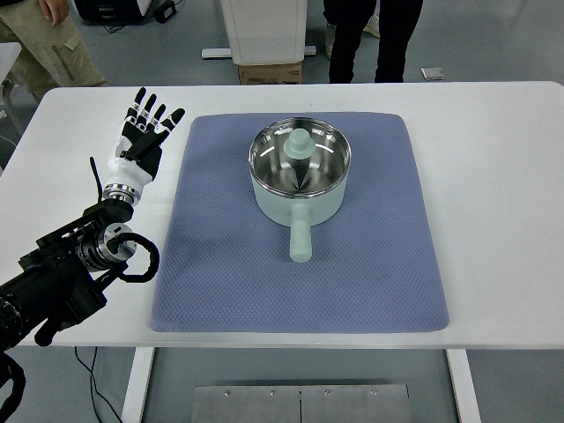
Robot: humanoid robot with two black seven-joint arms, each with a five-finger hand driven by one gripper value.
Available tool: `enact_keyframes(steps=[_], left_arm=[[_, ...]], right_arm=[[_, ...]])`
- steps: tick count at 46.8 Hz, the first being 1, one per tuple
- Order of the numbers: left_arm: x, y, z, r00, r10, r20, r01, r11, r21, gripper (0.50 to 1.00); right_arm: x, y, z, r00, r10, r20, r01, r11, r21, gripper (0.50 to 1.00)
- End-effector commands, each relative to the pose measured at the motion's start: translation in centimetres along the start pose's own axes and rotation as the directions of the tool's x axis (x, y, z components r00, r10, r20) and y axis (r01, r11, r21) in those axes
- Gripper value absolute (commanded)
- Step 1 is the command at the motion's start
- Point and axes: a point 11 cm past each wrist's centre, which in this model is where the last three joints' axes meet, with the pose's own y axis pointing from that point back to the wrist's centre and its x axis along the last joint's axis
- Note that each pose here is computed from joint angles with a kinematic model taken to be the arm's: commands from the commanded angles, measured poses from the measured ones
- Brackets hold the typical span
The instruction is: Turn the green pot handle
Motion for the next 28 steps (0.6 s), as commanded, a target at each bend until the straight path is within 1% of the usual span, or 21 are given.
enact_keyframes(steps=[1, 28], left_arm=[[0.00, 0.00, -0.01, 1.000, 0.001, 0.000, -0.001, 1.000, 0.000, 1.000], [-0.36, -0.04, -0.24, 1.000, -0.005, -0.007, 0.005, 1.000, 0.002, 1.000]], right_arm=[[0.00, 0.00, 0.00, 1.000, 0.000, 0.000, 0.000, 1.000, 0.000, 1.000], [0.00, 0.00, 0.00, 1.000, 0.000, -0.001, 0.000, 1.000, 0.000, 1.000]])
